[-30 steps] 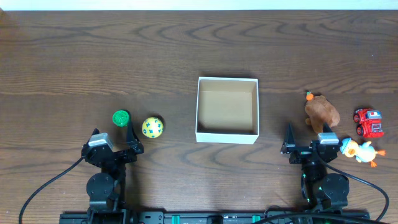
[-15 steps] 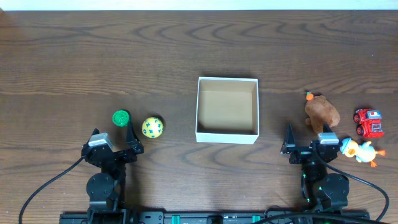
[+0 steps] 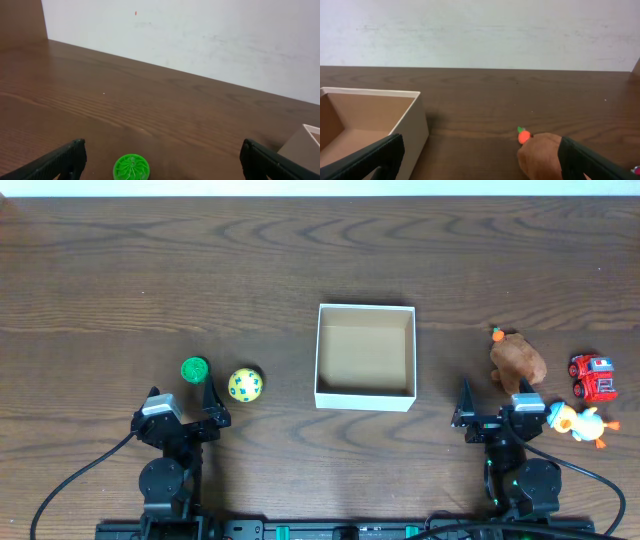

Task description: Pack container

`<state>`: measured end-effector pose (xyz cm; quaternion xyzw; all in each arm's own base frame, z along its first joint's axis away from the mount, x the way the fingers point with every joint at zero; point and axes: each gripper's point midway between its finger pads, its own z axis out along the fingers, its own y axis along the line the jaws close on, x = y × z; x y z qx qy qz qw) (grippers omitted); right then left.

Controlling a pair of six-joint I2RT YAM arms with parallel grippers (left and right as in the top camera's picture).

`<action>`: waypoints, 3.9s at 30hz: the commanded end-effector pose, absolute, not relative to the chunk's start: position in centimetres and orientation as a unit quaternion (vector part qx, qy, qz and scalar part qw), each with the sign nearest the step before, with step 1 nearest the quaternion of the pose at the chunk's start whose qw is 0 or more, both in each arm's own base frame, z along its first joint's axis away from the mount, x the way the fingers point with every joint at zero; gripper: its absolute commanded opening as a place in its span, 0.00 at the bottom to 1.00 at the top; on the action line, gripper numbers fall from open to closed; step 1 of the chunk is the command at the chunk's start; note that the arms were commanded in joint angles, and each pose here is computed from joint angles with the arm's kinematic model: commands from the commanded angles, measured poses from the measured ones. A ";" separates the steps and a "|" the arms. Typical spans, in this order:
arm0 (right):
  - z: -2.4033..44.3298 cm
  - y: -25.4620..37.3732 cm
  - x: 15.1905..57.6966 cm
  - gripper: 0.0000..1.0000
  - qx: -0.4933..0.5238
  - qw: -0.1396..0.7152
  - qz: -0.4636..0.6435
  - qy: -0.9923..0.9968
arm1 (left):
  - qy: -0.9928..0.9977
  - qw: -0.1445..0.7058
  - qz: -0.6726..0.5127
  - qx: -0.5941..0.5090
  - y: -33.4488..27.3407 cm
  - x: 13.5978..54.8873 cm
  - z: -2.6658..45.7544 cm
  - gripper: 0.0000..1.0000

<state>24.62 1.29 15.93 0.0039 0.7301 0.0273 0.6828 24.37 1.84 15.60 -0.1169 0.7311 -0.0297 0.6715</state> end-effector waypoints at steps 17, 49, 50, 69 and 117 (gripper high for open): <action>22.7 1.1 25.9 0.99 0.010 0.603 0.025 0.798 | 0.827 0.552 -0.018 -0.106 1.4 24.1 20.2 0.98; 19.2 -21.4 31.3 0.99 0.163 0.264 -0.055 0.949 | 0.915 0.385 -0.052 -0.106 -0.4 24.7 20.6 0.98; 18.5 -21.7 31.6 0.99 0.155 0.258 -0.055 0.952 | 0.915 0.385 -0.052 -0.106 -0.4 24.7 20.6 0.98; 6.5 -23.7 32.8 0.99 0.072 0.134 -0.030 0.988 | 0.915 0.385 -0.052 -0.106 -0.4 24.7 20.6 0.98; 4.3 -24.8 32.8 0.44 0.114 0.130 -0.019 0.985 | 0.915 0.386 -0.052 -0.106 -0.4 24.7 20.6 0.98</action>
